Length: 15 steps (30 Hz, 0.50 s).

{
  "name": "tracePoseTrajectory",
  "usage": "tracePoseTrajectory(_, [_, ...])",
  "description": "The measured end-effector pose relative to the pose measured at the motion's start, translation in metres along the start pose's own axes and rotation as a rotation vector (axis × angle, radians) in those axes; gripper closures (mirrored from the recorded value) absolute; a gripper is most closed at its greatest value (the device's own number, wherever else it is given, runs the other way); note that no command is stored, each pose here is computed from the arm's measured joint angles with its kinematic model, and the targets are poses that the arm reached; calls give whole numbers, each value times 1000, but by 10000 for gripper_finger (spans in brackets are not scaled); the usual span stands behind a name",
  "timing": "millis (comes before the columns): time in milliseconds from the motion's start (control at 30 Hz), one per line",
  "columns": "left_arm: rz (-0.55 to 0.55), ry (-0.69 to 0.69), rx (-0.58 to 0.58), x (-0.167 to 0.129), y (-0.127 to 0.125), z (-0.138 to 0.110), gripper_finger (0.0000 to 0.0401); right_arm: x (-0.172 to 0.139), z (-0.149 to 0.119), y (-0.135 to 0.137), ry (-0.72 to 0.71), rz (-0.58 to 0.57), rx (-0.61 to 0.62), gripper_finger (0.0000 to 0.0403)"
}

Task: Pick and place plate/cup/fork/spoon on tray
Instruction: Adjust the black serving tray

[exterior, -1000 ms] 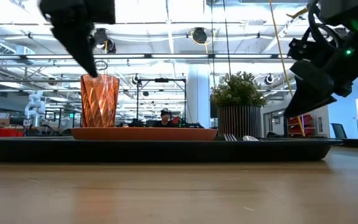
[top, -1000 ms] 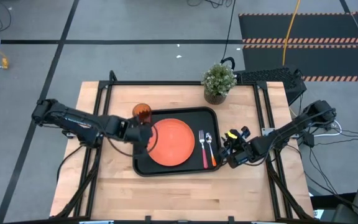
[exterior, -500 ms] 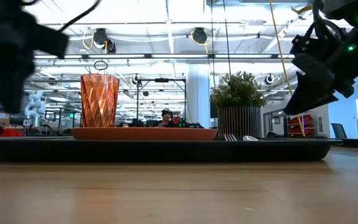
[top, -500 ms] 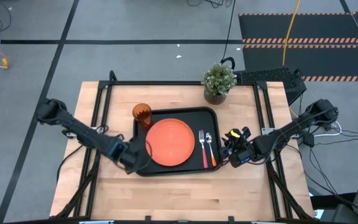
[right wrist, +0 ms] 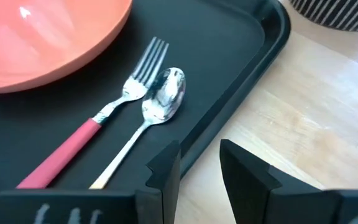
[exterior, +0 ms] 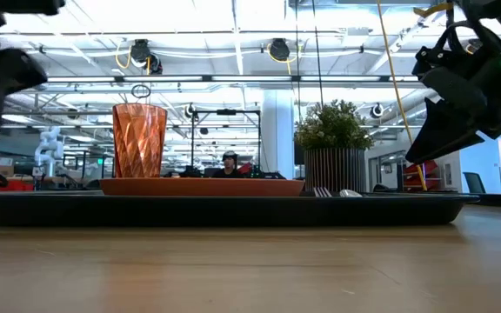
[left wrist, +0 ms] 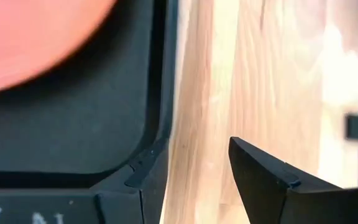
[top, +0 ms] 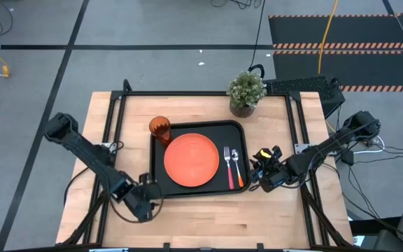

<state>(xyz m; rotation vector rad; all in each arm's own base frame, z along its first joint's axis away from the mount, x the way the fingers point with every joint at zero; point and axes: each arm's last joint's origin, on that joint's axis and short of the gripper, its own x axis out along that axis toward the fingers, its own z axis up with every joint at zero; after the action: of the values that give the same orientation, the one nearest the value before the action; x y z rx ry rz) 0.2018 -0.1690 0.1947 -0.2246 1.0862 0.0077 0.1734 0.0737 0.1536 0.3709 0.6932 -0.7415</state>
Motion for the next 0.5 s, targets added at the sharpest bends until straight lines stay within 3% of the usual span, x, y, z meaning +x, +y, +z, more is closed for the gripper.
tracePoseTrajectory(233, [71,112,135,38,-8,-17,229,-2,-1,3,-2,24,2,296])
tracePoseTrajectory(500, [47,94,202,58,-16,-19,229,-2,-2,3,-1,26,11,296])
